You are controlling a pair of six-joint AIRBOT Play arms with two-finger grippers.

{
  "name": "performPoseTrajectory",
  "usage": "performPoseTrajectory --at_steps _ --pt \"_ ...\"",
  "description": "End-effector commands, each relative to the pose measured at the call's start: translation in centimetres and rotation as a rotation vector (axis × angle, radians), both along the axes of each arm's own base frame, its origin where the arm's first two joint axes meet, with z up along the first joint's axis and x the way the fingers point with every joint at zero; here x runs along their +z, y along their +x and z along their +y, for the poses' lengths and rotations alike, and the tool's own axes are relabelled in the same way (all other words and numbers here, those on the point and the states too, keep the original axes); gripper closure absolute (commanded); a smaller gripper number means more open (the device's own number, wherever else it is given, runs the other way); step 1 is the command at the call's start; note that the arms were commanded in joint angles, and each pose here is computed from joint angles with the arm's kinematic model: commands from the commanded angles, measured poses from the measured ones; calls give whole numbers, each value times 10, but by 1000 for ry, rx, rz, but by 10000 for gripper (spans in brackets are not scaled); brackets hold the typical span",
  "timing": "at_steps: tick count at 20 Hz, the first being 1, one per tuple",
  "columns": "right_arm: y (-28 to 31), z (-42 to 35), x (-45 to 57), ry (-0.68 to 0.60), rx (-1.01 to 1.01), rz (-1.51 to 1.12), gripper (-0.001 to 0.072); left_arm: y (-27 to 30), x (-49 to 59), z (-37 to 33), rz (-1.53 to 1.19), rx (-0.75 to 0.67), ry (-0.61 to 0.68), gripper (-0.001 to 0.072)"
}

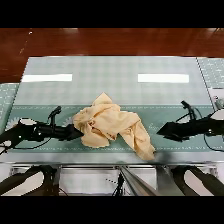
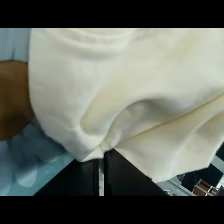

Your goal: Fold the shirts.

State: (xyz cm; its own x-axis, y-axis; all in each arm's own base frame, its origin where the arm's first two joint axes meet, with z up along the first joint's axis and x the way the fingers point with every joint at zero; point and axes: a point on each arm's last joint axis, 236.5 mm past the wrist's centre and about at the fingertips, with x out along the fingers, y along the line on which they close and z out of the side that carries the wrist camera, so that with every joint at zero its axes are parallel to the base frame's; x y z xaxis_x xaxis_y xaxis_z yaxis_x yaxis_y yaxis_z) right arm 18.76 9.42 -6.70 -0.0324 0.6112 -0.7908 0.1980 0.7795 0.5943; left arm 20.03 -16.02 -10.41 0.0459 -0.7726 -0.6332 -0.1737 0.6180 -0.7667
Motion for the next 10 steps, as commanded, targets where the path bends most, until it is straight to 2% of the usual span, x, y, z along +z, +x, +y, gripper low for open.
performPoseTrajectory --at_steps 1,6,8,10 --pt "-1 37 -17 2 12 -29 140 0 12 -5 -19 -7 -34 681" --pt "8 79 -21 -25 11 -91 146 13 22 -4 -58 -14 -36 681" --pt "13 91 -23 -42 -15 -114 302 24 30 -4 -89 -20 -38 681" --pt "18 101 -20 -38 -15 -147 594 34 42 -5 -124 -38 -51 681"
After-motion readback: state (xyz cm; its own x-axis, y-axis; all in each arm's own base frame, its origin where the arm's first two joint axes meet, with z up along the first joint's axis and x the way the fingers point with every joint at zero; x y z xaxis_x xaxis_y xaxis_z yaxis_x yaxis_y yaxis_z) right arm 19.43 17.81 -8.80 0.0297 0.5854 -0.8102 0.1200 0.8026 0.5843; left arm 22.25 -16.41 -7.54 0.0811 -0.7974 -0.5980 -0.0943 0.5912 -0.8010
